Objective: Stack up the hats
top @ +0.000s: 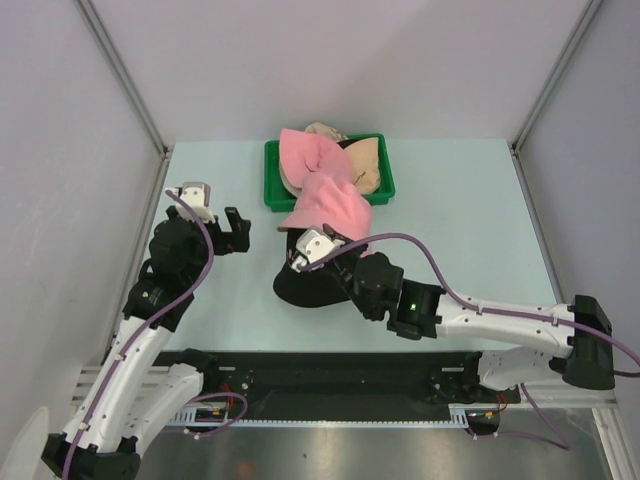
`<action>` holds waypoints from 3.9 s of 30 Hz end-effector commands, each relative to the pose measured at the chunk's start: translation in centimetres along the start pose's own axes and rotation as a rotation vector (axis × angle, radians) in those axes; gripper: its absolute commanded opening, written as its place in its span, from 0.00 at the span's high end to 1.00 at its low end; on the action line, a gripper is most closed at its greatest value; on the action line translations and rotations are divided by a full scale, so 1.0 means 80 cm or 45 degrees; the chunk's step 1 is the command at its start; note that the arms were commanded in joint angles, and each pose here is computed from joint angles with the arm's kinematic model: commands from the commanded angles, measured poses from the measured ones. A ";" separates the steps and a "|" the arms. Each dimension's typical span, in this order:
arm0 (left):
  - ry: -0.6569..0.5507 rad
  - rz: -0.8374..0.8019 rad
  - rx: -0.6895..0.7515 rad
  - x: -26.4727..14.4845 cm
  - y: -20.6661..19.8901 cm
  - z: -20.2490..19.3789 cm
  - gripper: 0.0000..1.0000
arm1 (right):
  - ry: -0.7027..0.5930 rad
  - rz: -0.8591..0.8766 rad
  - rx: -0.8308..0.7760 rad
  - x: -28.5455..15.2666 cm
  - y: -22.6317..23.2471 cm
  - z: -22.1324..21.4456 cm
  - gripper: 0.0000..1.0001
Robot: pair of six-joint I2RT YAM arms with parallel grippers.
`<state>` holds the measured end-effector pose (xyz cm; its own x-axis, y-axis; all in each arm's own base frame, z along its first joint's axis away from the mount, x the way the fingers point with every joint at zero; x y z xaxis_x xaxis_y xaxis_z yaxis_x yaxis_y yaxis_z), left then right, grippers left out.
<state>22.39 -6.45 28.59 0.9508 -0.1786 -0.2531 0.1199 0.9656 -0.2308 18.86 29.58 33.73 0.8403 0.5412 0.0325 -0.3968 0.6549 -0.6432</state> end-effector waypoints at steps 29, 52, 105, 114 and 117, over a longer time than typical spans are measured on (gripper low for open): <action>0.182 -0.237 -0.497 0.023 -0.036 -0.079 0.00 | 0.302 0.507 0.373 -0.087 0.168 -0.068 1.00; 0.438 -0.501 -0.784 0.005 -0.054 -0.178 0.18 | 0.357 0.483 0.496 -0.102 0.176 -0.078 0.25; 0.278 -0.868 -0.993 -0.029 -0.068 -0.194 0.21 | 0.371 0.169 1.603 -0.064 -0.018 -0.194 0.15; 0.313 -0.849 -1.027 -0.025 -0.065 -0.211 0.24 | 0.379 0.209 1.712 -0.063 0.004 -0.208 0.15; 0.289 -0.846 -1.035 -0.023 -0.065 -0.207 0.30 | 0.398 0.205 1.729 -0.065 0.011 -0.216 0.15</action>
<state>15.92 -14.33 16.42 0.6831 -0.7302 -0.0155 0.2875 0.2884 -0.9133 20.24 17.90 19.34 0.7189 0.6235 -0.3074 -0.3808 0.7231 0.5762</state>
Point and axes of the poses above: each gripper's point midway between its finger pads, its own x axis out along the fingers, its own y axis along the line the jaws close on, z = x × y, the point moved 6 cm from there along -x, back along the fingers, and after that the axes turned 5 degrees about -x, right-handed, at the moved point
